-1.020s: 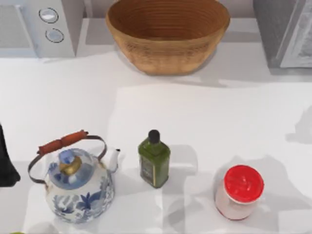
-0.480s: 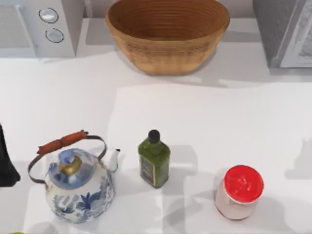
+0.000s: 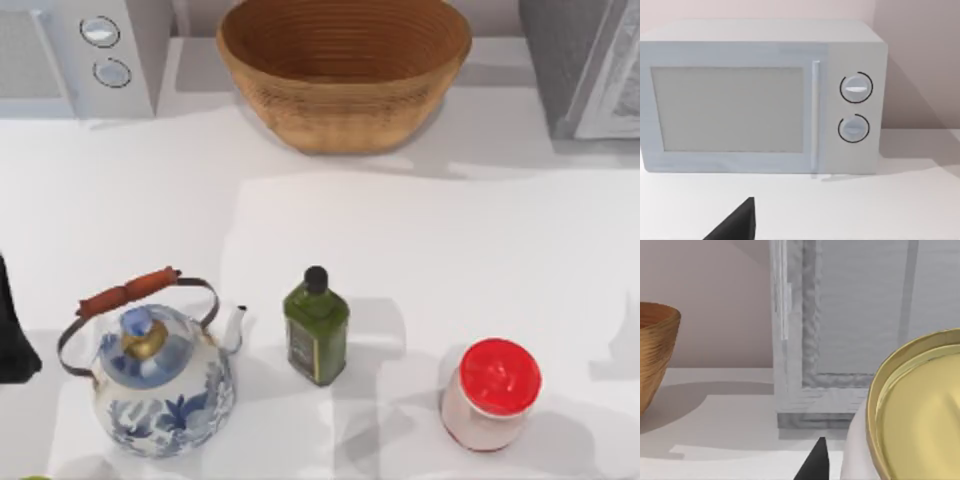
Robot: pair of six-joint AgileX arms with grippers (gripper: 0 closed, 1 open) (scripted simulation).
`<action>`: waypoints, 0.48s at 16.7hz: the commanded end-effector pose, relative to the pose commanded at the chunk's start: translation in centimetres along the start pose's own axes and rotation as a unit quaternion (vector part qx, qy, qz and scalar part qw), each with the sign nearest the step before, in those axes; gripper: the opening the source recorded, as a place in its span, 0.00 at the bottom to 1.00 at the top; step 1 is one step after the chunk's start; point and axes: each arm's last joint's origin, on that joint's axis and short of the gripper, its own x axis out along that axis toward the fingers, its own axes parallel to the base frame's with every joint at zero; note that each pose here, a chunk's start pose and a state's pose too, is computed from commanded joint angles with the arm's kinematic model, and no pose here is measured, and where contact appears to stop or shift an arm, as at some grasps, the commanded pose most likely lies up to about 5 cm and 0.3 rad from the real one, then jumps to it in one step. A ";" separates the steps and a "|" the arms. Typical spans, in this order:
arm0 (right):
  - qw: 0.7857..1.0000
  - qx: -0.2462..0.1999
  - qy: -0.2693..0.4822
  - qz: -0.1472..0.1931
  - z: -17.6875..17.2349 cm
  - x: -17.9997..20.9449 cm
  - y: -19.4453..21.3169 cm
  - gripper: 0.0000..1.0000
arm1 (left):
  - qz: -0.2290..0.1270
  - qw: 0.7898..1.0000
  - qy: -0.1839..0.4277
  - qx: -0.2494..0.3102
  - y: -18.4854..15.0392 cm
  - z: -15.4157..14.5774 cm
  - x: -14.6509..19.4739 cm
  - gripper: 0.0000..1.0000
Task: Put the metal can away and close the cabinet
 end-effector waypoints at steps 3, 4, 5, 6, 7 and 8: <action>1.000 0.001 0.000 0.000 0.1 0.0 0.0 0.00 | 0.000 1.000 0.000 0.000 0.0 0.0 0.0 1.00; 1.000 0.001 0.001 -0.001 0.3 0.0 0.0 0.00 | 0.000 1.000 0.000 0.000 0.0 0.0 0.0 1.00; 1.000 0.001 0.005 -0.002 0.8 0.0 0.0 0.00 | 0.000 1.000 0.000 0.000 0.0 0.0 0.0 1.00; 1.000 0.000 0.011 -0.004 1.6 0.0 0.0 0.00 | 0.000 1.000 0.000 0.000 0.0 0.0 0.0 1.00; 1.000 -0.001 0.018 -0.006 2.5 0.1 0.0 0.00 | 0.000 1.000 0.000 0.000 0.0 0.0 0.0 1.00; 1.000 -0.002 0.027 -0.008 3.7 0.3 0.1 0.00 | 0.000 1.000 0.000 0.000 0.0 0.0 0.0 1.00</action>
